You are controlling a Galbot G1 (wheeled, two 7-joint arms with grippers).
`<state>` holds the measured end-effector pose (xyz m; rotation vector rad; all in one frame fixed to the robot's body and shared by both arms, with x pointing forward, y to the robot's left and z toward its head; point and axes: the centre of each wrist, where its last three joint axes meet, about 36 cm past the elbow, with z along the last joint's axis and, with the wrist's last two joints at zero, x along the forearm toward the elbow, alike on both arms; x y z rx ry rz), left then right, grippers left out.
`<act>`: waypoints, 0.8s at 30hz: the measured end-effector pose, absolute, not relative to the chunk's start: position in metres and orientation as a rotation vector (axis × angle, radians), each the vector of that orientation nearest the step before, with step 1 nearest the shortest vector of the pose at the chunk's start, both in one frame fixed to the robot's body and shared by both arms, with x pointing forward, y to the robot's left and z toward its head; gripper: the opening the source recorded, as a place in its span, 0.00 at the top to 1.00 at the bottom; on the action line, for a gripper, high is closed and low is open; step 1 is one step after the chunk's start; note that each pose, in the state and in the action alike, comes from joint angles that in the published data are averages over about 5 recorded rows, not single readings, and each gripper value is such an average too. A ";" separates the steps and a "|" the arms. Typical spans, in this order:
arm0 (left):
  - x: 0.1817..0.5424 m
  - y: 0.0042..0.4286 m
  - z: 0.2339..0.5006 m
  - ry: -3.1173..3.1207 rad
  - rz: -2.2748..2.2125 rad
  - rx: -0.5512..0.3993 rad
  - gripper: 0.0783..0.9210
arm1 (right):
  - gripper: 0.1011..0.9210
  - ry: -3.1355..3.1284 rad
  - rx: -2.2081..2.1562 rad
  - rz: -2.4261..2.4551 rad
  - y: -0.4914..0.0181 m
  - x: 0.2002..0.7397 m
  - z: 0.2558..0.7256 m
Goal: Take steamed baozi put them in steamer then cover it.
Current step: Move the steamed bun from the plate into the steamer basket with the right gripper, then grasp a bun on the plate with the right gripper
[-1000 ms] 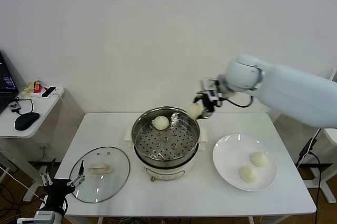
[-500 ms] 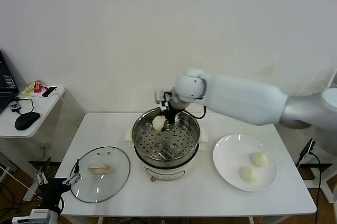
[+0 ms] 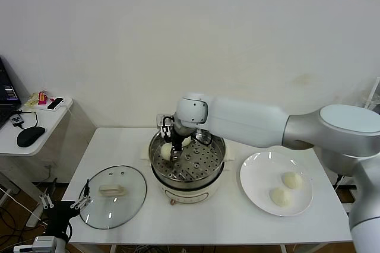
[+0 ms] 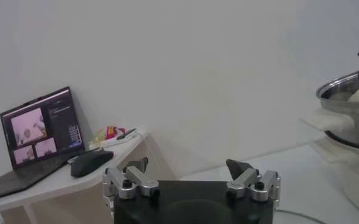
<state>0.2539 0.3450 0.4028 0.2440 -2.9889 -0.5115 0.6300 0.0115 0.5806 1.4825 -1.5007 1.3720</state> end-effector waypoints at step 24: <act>0.260 0.346 0.407 -2.993 -0.534 0.210 0.12 | 0.12 -1.430 1.505 1.533 -0.076 0.624 0.668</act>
